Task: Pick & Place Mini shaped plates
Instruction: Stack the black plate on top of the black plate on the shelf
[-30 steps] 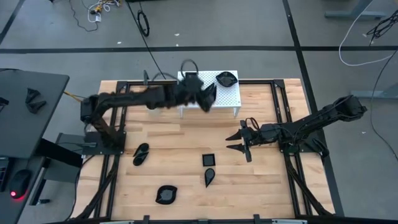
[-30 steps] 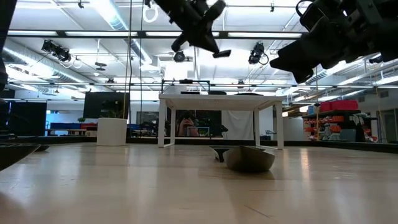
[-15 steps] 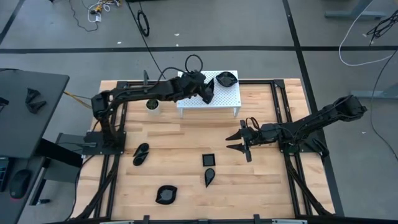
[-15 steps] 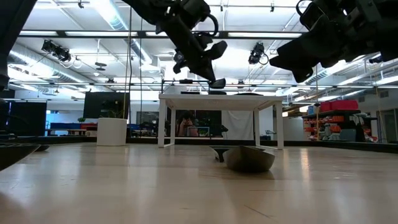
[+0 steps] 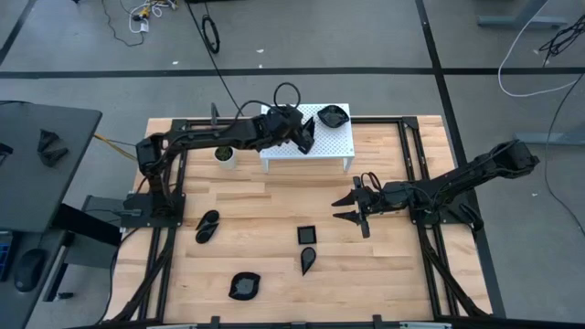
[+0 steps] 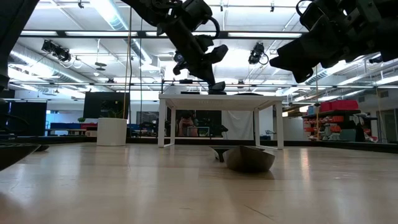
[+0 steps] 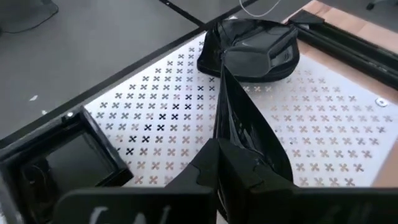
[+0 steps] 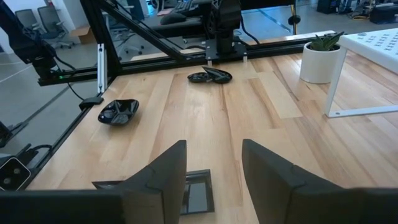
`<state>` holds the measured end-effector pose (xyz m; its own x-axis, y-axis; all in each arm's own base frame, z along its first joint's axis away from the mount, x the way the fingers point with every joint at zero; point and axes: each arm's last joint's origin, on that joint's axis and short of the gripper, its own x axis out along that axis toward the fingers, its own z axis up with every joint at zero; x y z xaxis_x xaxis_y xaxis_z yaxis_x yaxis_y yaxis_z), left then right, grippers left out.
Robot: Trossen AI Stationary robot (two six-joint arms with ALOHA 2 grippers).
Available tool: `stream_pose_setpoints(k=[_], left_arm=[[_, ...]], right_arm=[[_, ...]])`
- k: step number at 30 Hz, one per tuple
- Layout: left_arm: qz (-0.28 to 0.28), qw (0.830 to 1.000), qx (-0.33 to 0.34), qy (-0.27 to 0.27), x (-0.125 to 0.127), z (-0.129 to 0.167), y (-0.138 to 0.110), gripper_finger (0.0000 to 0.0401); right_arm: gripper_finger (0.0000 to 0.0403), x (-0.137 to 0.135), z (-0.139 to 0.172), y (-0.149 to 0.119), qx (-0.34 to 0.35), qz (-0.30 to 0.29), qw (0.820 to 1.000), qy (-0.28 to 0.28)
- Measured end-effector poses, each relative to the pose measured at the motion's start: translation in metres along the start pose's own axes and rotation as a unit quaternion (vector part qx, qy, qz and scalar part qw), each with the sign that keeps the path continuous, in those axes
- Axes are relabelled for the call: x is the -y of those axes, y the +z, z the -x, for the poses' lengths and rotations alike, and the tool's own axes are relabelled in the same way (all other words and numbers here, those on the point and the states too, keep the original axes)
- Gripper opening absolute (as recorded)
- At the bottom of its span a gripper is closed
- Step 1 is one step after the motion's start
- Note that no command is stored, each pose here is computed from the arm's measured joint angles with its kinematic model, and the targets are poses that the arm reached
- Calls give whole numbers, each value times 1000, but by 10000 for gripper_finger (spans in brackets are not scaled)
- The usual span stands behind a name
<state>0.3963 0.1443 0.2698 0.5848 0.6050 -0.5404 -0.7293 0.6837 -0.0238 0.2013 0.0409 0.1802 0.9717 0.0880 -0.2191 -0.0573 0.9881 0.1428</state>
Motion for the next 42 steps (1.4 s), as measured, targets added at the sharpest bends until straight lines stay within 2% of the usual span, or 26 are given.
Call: stream_pose_setpoints(k=[8, 14, 19, 25, 28, 31, 35, 37, 42], left_arm=[[0, 1000, -8, 5, 3, -14, -9, 22], [-1, 1000, -9, 5, 3, -12, -8, 54], [5, 1000, 0, -19, 2, 2, 1, 88], [-22, 997, -51, -61, 8, 39, 1, 100], [-53, 992, -110, -43, 20, 61, -16, 96], [-88, 983, -161, -2, 39, 84, -40, 91], [-127, 974, -181, 47, 69, 117, -82, 88], [-129, 973, -184, 54, 82, 132, -109, 88], [-96, 972, -215, 25, 107, 176, -173, 87]], right_arm=[[157, 0, 0, 0, -1, 0, 1000, 0], [157, 0, 0, 0, -1, 0, 1000, 0], [157, 0, 0, 0, -2, 0, 1000, 0], [157, 0, 0, -1, -6, 0, 1000, -1], [157, 0, 0, -2, -10, -1, 1000, -2], [157, 0, 0, -3, -13, -1, 1000, -2], [157, 0, 0, -3, -15, -1, 1000, -2], [157, 1, 0, -3, -15, 0, 1000, -2], [157, 1, 0, -3, -15, 0, 1000, -3]])
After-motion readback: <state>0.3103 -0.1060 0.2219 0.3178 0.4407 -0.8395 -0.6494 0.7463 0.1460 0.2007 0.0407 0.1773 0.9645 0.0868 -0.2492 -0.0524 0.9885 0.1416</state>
